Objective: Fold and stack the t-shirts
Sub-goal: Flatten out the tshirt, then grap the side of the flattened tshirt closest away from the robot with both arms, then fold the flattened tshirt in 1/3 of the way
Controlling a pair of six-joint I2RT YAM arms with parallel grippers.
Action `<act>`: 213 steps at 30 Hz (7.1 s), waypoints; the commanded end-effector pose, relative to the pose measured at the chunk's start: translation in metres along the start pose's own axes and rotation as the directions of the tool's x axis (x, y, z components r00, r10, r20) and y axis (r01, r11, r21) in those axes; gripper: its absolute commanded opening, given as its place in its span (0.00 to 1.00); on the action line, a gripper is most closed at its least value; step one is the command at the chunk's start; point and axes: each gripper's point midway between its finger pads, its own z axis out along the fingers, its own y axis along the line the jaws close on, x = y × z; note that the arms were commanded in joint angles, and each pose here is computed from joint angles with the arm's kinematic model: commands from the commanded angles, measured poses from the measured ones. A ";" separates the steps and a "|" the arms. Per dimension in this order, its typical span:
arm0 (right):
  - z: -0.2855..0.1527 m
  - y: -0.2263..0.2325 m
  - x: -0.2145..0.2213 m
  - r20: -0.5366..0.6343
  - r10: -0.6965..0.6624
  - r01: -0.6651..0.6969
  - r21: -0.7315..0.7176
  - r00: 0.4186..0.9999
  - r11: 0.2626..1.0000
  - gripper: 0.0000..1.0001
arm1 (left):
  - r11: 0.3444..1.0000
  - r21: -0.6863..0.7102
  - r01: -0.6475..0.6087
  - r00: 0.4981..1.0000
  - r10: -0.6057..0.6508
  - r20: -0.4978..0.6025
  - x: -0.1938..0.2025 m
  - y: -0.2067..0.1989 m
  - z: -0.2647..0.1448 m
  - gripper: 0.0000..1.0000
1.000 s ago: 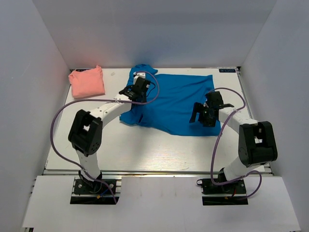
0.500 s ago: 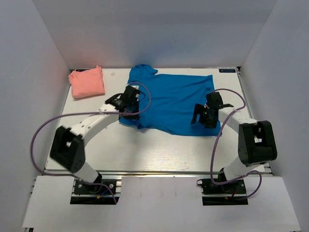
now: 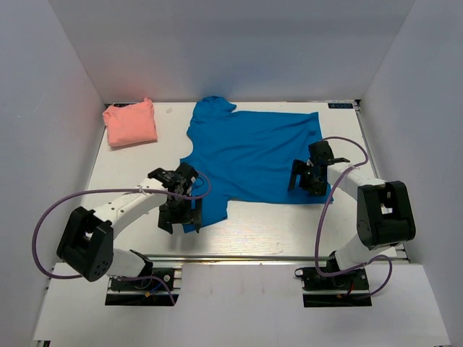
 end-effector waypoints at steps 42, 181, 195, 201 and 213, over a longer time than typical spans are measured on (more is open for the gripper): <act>-0.020 -0.094 0.001 0.231 0.417 -0.454 0.141 0.879 0.880 0.64 | 0.982 0.188 0.035 0.968 -0.080 0.236 -0.032 -0.019 0.073 0.41; 0.000 -0.074 -0.038 0.063 0.343 -0.347 0.056 0.937 0.936 0.72 | 0.990 0.062 0.130 0.862 -0.143 0.487 -0.177 0.051 0.043 0.37; 0.011 -0.096 -0.017 0.076 0.383 -0.391 0.173 0.921 0.904 0.23 | 0.990 0.064 0.128 0.866 -0.143 0.479 -0.166 0.053 0.042 0.09; 0.008 -0.106 -0.016 0.130 0.407 -0.427 0.209 0.904 0.880 0.00 | 0.986 0.000 0.169 0.872 -0.149 0.466 -0.156 0.065 0.032 0.00; -0.051 -0.132 0.003 0.229 0.407 -0.464 0.328 0.884 0.823 0.00 | 0.917 0.018 0.399 0.822 -0.366 0.436 -0.102 0.080 0.021 0.00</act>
